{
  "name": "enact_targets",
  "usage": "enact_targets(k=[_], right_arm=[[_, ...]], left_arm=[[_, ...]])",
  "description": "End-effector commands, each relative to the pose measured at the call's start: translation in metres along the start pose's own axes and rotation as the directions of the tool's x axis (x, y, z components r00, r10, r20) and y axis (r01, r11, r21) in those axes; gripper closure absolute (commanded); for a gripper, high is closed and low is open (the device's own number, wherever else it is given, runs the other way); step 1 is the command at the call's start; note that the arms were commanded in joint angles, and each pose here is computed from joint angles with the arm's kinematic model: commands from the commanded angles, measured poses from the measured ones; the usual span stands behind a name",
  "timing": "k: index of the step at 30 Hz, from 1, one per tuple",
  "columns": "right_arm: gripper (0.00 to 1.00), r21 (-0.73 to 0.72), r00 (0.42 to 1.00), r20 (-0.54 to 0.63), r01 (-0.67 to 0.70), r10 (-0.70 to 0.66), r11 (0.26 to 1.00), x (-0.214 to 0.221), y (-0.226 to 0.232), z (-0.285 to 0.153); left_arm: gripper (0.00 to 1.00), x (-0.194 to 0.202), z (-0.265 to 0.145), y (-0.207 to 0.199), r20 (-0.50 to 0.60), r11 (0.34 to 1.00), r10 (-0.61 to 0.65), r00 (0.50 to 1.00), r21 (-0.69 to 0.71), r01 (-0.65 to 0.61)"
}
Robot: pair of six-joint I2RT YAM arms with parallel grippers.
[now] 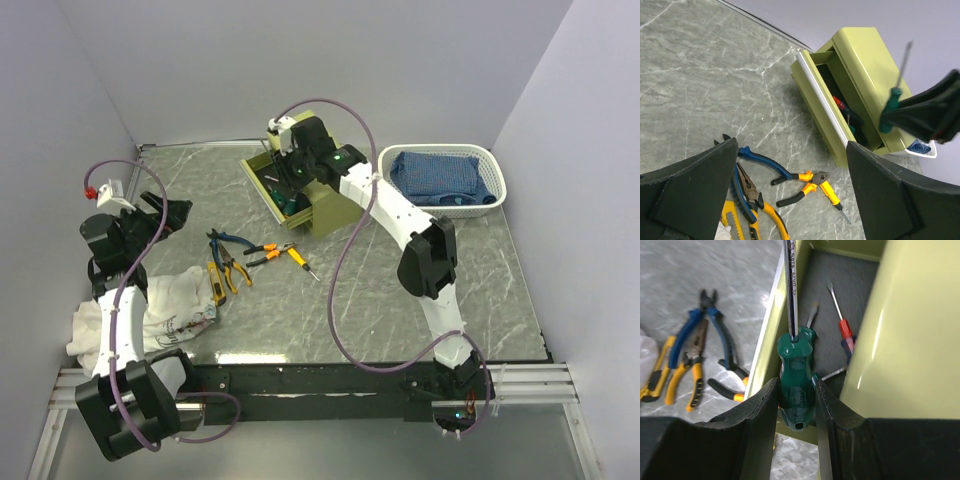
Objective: Sort the tools into containers
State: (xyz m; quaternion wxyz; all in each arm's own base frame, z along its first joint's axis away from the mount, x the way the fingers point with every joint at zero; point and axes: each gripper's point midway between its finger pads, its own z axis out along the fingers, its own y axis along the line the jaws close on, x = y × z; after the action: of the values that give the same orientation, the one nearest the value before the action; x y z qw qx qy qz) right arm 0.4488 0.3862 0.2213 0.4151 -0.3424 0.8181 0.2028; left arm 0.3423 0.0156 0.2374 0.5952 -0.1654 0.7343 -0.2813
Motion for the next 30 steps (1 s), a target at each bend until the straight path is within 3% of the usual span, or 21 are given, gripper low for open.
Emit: enact_targets(k=[1,4,9,12,14,15,16,21,26,30], right_arm=[[0.62,0.089,0.997,0.041,-0.073,0.07,0.993,-0.013,-0.008,-0.01],[0.31,0.079,0.996,0.056,-0.069,0.065,0.994,-0.019,-0.003,-0.015],[0.2,0.04,0.994,0.107,-0.036,0.032,0.999,-0.039,0.011,-0.046],[0.21,-0.011,0.995,0.092,0.036,-0.035,0.999,-0.029,0.022,-0.069],[0.25,-0.029,0.998,0.008,0.068,-0.068,0.997,0.013,0.025,-0.067],[0.26,-0.037,0.992,0.039,0.121,-0.119,0.992,0.011,0.027,-0.088],[0.27,-0.048,0.99,-0.011,0.141,-0.142,0.989,0.052,0.026,-0.078],[0.29,-0.061,0.95,0.113,0.299,-0.291,0.952,0.102,0.038,-0.105],[0.37,-0.109,0.959,0.067,0.282,-0.276,0.953,0.144,0.058,-0.082],[0.41,-0.026,0.969,0.016,0.247,-0.247,0.969,0.149,0.05,-0.051]], left_arm=[[0.04,-0.006,-0.003,-0.008,0.021,1.0,0.011,1.0,0.02,-0.011],[0.03,-0.006,-0.002,-0.008,0.023,1.0,0.013,1.0,0.021,-0.013],[0.03,-0.004,0.0,-0.009,0.02,0.999,0.005,1.0,0.032,-0.006],[0.04,-0.006,0.002,-0.011,0.021,0.999,0.014,1.0,0.038,-0.015],[0.04,-0.008,0.003,-0.013,0.025,0.999,0.022,0.999,0.042,-0.023],[0.03,-0.01,0.003,-0.013,0.028,0.999,0.03,0.999,0.042,-0.031],[0.03,-0.009,0.003,-0.013,0.026,0.999,0.032,0.999,0.04,-0.033],[0.04,-0.007,0.006,-0.008,0.023,0.999,0.032,0.999,0.019,-0.032],[0.04,-0.001,0.007,-0.003,0.004,1.0,0.027,1.0,0.003,-0.027],[0.04,0.001,0.007,-0.003,-0.004,1.0,0.026,1.0,0.005,-0.026]])
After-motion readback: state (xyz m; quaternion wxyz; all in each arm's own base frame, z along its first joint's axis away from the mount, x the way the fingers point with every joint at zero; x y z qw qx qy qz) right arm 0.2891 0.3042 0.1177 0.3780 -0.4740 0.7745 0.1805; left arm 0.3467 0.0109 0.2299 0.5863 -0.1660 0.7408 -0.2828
